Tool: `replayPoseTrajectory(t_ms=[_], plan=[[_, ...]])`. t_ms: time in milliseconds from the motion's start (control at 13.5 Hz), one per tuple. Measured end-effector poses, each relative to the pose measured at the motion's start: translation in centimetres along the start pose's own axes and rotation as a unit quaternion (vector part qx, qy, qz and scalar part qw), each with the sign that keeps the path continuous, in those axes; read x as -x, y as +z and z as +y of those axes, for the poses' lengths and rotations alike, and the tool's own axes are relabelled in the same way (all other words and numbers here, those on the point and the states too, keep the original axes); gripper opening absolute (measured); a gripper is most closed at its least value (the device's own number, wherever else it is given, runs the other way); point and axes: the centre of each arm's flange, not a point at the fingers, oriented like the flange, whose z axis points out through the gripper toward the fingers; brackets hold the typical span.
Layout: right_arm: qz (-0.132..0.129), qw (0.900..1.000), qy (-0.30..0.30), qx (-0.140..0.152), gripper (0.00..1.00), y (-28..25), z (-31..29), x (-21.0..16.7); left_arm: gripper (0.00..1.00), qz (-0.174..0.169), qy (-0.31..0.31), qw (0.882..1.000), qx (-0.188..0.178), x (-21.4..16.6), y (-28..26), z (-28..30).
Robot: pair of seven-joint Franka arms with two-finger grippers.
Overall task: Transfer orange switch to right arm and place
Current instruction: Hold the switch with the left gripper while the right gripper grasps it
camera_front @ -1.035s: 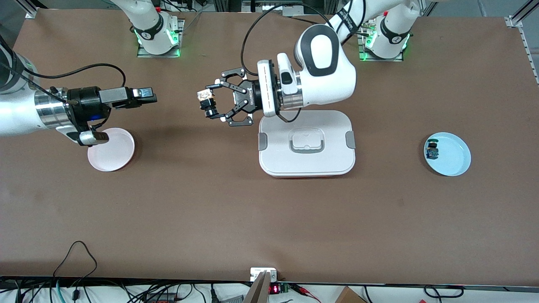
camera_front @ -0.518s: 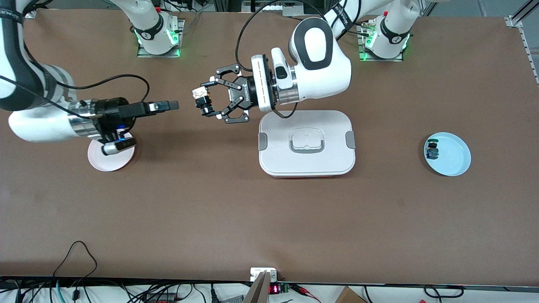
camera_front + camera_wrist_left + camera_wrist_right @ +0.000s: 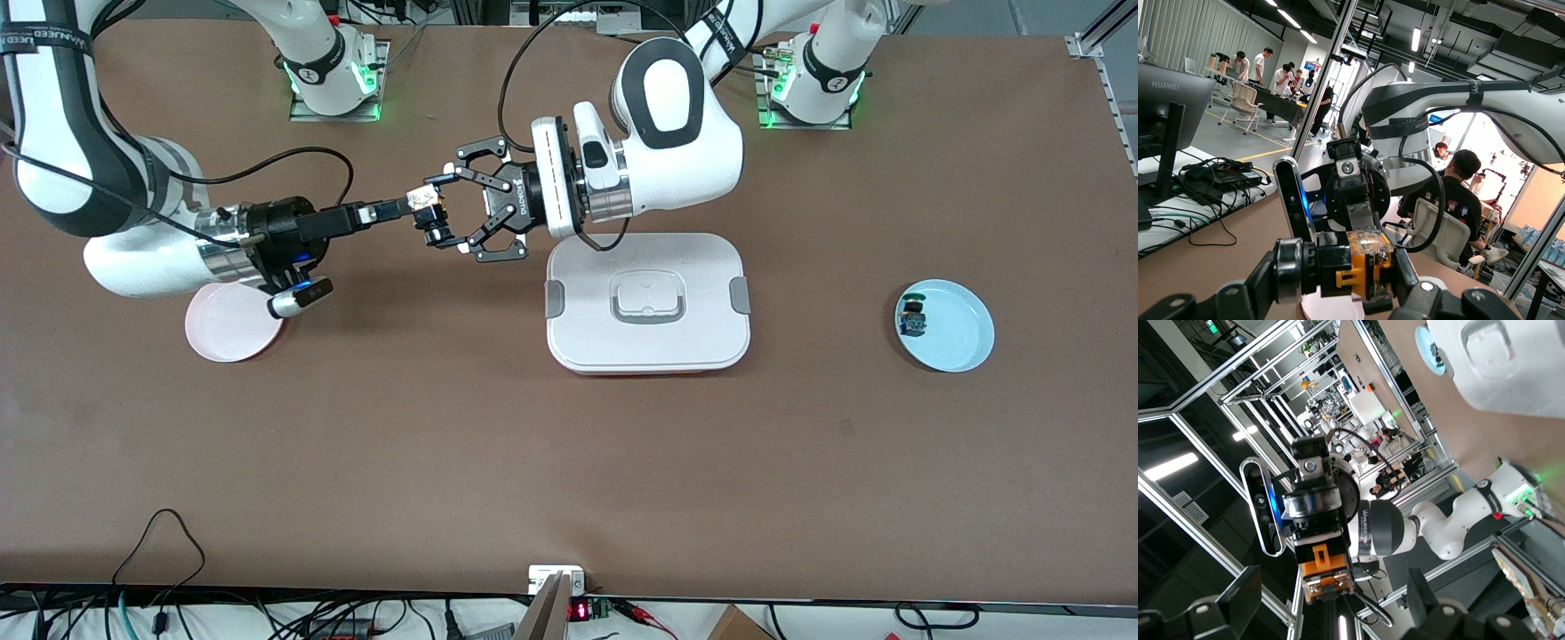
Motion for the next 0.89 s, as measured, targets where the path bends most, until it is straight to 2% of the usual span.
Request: replayPoseTrajectory(t_ms=[222, 518, 887], plan=[[-0.006, 1.000, 0.006, 0.003, 0.96, 1.16, -0.19, 0.28, 0.73, 0.000, 0.000, 1.000, 0.000, 0.01, 0.00, -0.01], [0.001, 1.000, 0.007, 0.001, 0.96, 1.05, -0.25, 0.21, 0.73, 0.000, 0.000, 1.000, 0.000, 0.03, 0.03, 0.01], [0.015, 1.000, 0.011, -0.021, 0.96, 0.90, -0.13, -0.30, 0.73, 0.000, 0.000, 1.000, 0.000, 0.02, 0.03, 0.01]])
